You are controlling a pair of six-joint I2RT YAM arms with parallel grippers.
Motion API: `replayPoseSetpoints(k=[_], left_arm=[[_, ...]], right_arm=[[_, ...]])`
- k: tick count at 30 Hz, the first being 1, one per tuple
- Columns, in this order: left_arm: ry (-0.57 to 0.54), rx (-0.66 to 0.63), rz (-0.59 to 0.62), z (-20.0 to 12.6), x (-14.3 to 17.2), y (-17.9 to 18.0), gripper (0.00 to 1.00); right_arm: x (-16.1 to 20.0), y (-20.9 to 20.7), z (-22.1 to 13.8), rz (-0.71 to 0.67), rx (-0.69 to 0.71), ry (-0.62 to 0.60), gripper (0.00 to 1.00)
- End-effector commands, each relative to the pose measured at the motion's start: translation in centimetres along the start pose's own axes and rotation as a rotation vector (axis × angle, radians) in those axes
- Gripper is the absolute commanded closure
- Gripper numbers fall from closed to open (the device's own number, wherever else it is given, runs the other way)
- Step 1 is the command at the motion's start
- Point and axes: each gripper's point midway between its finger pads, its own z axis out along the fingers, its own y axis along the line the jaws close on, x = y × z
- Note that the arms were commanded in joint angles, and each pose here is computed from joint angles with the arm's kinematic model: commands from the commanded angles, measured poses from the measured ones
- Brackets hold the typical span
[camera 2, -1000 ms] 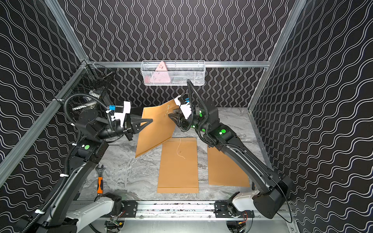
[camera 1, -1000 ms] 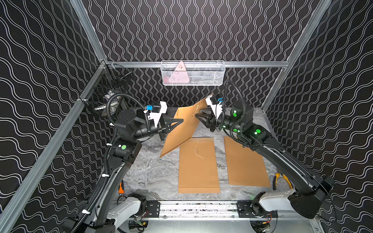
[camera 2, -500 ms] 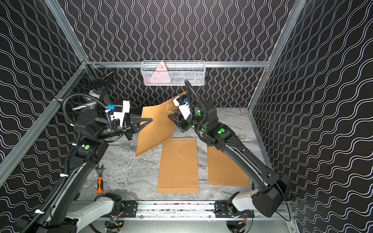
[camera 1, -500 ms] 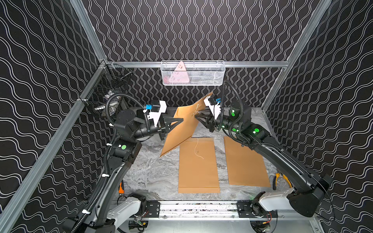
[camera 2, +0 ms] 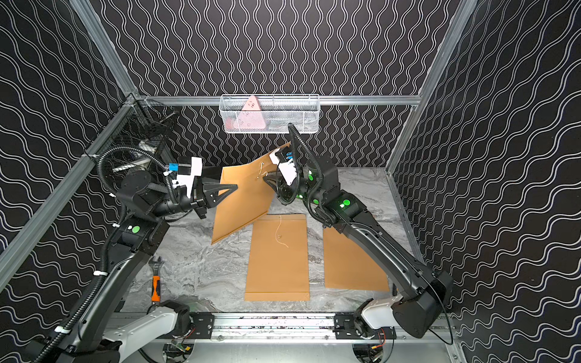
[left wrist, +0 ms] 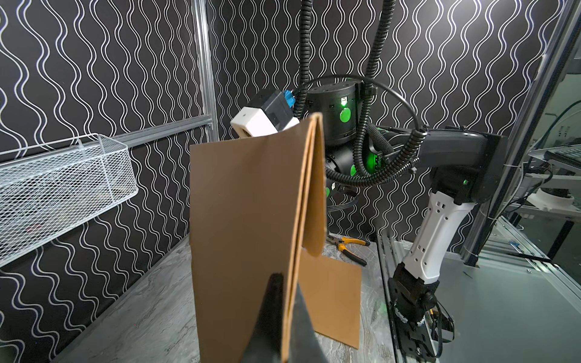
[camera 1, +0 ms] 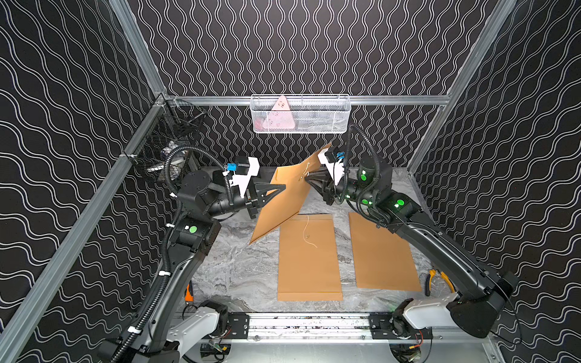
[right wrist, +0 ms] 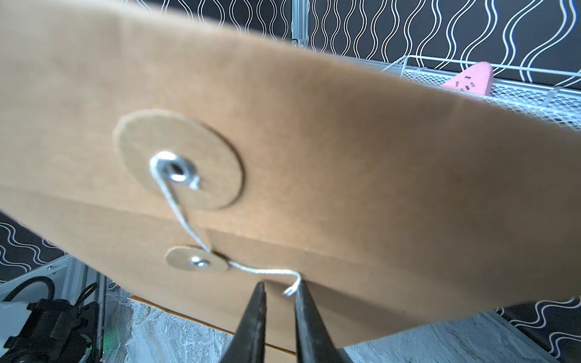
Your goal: Open the file bag
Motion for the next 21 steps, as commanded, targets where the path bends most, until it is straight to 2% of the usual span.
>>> replayPoseSetpoints(k=[1,7,21], left_arm=[[-0.021,0.019,0.025,-0.1,-0.7,-0.5,1.00],[-0.024,0.009,0.022,0.0,-0.6,-0.2,1.00],[-0.045,-0.105,0.005,-0.1,-0.5,1.9,1.00]], right_arm=[[-1.0,-0.2,-0.2,-0.028,0.015,-0.033,0.88],[-1.0,-0.3,-0.4,-0.018,0.028,-0.040,1.00],[-0.4,-0.1,-1.1,-0.001,0.027,-0.025,1.00]])
